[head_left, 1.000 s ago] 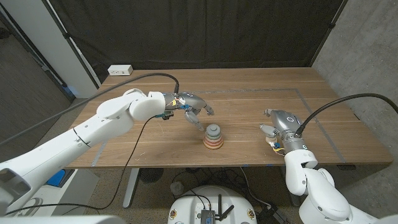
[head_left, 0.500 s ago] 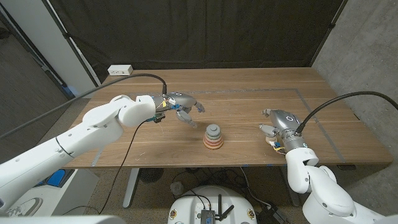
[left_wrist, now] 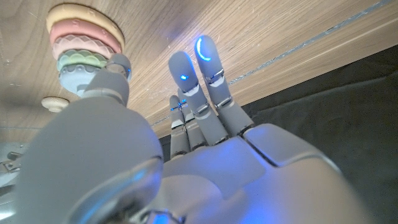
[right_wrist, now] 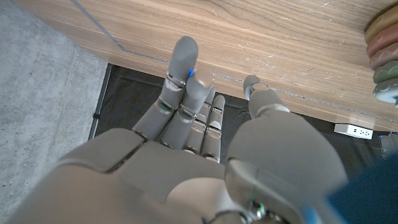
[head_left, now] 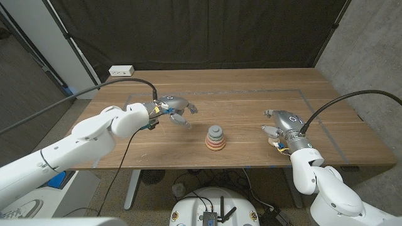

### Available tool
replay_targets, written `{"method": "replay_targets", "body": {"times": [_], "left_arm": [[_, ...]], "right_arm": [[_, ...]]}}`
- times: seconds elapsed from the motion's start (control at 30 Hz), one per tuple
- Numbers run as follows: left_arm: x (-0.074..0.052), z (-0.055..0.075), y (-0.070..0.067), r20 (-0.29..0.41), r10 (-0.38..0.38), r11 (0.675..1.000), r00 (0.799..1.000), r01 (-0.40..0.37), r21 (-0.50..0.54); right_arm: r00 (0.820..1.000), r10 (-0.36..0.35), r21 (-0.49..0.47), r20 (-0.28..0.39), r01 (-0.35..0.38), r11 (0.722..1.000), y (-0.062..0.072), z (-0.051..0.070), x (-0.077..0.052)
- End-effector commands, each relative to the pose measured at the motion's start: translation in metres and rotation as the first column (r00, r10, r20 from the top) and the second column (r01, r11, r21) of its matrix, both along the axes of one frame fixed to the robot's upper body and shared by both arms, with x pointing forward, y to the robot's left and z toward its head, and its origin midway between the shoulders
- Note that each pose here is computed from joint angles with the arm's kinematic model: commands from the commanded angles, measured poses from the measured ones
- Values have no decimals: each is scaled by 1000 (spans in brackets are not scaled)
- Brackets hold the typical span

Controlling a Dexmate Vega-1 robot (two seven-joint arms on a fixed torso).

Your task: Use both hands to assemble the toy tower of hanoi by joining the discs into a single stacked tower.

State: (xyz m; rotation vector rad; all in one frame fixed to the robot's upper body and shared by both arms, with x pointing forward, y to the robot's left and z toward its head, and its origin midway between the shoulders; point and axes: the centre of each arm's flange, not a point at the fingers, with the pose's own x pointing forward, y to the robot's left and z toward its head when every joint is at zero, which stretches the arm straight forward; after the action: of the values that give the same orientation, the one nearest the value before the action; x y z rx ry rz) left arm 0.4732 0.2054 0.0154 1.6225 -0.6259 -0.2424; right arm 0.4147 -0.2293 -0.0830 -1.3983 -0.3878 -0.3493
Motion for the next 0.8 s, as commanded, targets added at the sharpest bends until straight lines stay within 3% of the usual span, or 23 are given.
{"method": "replay_targets", "body": {"times": [0.03,0.2,0.63,0.8], "left_arm": [[-9,-20,21,36,51,993,998,-47,-109],[-9,-27,29,53,53,984,997,-43,-171],[-10,-43,43,130,140,969,982,-109,-221],[-9,-47,50,128,146,962,981,-110,-251]], "right_arm": [[1000,11,-3,1,-11,1000,-1,-2,-3],[1000,10,7,-12,-10,1000,-2,-3,-3],[1000,20,9,-9,-20,1000,1,-3,-3],[1000,26,16,1,-26,1000,3,-4,-3]]}}
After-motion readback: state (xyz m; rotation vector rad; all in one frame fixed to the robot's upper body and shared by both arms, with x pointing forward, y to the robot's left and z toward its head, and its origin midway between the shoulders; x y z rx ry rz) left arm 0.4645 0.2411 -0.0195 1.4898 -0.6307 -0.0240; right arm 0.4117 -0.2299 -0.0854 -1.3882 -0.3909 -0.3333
